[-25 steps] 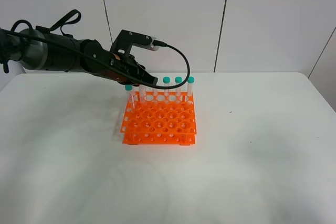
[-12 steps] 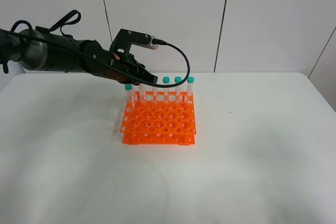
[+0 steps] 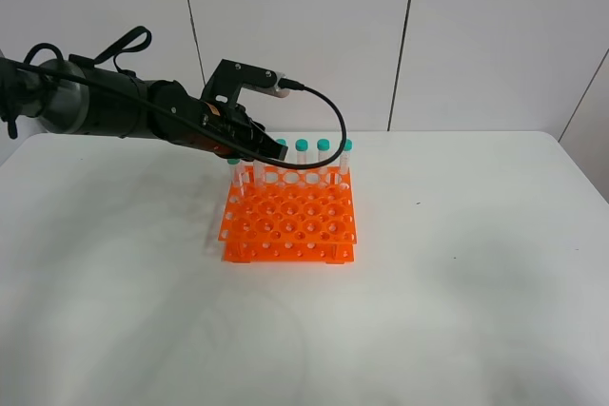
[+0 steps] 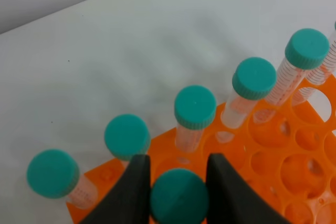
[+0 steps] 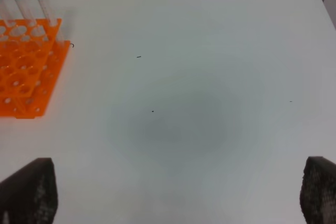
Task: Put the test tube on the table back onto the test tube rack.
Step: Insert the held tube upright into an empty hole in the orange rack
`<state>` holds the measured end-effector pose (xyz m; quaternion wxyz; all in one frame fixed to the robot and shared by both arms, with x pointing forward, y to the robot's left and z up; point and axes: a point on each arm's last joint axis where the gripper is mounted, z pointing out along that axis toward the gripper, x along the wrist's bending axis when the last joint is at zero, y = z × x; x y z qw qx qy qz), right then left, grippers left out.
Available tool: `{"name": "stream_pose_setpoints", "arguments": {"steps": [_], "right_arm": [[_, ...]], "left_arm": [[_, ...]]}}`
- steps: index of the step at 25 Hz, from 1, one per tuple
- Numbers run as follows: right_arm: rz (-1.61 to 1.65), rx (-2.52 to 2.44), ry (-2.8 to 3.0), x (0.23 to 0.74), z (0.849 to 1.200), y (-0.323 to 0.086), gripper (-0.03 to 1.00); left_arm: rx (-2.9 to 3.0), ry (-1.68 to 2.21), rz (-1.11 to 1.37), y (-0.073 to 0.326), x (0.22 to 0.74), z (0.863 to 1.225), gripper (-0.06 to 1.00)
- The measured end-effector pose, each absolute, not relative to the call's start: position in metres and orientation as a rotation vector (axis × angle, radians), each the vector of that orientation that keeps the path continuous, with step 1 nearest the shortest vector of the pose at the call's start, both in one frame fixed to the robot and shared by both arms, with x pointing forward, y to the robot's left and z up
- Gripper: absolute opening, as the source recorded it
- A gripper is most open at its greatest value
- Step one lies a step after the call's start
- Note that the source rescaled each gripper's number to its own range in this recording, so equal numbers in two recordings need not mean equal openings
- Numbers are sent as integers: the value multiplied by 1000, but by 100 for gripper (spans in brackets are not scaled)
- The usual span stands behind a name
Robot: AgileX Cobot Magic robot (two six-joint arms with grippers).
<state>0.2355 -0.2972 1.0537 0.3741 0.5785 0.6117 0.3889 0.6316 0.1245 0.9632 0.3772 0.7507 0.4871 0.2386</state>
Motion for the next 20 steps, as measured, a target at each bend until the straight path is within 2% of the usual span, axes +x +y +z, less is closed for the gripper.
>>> {"name": "stream_pose_setpoints", "arguments": {"steps": [20], "right_arm": [[995,1482,1567,235,1054,-297,100]], "left_arm": [[1922,1252,612,126,629,958,0]]}}
